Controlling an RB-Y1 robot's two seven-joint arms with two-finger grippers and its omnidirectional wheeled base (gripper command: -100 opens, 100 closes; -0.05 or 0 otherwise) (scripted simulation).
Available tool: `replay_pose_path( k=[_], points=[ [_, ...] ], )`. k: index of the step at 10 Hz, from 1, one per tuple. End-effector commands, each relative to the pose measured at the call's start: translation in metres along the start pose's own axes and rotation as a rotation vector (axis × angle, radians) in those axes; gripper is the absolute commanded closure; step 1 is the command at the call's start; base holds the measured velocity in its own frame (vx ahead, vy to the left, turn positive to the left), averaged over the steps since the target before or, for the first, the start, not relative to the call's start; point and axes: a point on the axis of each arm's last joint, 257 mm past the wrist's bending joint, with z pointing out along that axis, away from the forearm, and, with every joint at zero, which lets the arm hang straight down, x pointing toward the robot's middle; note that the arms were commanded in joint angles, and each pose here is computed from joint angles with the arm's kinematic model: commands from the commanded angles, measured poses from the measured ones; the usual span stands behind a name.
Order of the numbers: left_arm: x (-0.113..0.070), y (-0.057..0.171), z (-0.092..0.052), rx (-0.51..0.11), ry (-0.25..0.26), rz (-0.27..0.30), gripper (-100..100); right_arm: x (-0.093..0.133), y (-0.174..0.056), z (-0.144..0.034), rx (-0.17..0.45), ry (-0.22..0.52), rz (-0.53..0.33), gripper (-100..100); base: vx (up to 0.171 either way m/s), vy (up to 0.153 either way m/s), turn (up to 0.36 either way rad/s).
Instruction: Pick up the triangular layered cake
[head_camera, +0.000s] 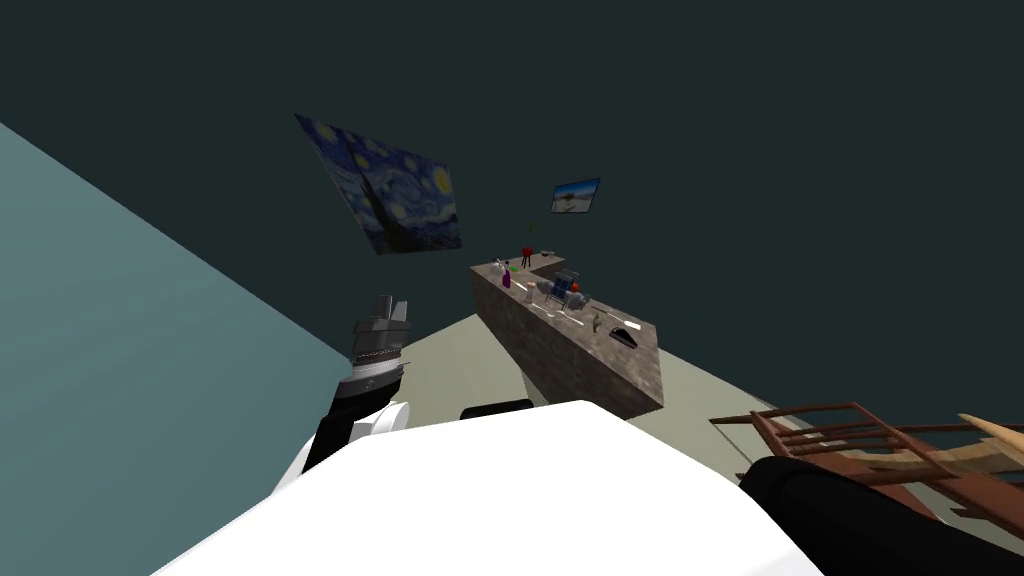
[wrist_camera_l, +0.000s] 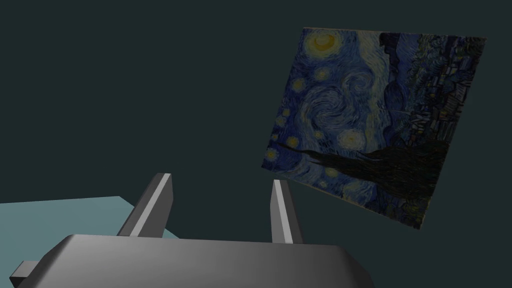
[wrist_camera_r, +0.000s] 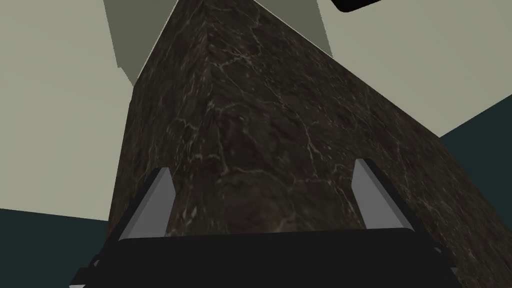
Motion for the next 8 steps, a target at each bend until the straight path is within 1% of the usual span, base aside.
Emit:
replay_pose_path(
  k=[1, 2, 3, 4, 5, 6, 7, 8],
  points=[
    [0.0, 0.0, 0.0, 0.0, 0.0, 0.0, 0, 0.008, -0.025, -0.02, 0.045, 0.048, -0.03, -100, 0.19, -0.068, 0.204],
    [0.0, 0.0, 0.0, 0.0, 0.0, 0.0, 0, 0.002, -0.028, -0.022, 0.049, 0.056, -0.051, -100, 0.137, -0.063, 0.087],
    [0.0, 0.0, 0.0, 0.0, 0.0, 0.0, 0, 0.006, -0.042, -0.033, 0.075, 0.081, -0.064, -100, 0.124, -0.034, 0.157],
    [0.0, 0.0, 0.0, 0.0, 0.0, 0.0, 0, 0.0, -0.044, -0.035, 0.078, 0.087, -0.081, -100, 0.091, -0.04, 0.078],
    [0.0, 0.0, 0.0, 0.0, 0.0, 0.0, 0, -0.001, -0.058, -0.047, 0.103, 0.114, -0.104, -100, 0.098, -0.049, 0.125],
    [0.0, 0.0, 0.0, 0.0, 0.0, 0.0, 0, -0.005, -0.07, -0.058, 0.125, 0.139, -0.132, -100, 0.189, -0.08, 0.226],
    [0.0, 0.0, 0.0, 0.0, 0.0, 0.0, 0, -0.008, -0.071, -0.059, 0.126, 0.142, -0.139, -100, 0.134, -0.082, 0.099],
    [0.0, 0.0, 0.0, 0.0, 0.0, 0.0, 0, -0.013, -0.082, -0.068, 0.146, 0.164, -0.165, -100, 0.101, -0.064, 0.126]
  ],
)
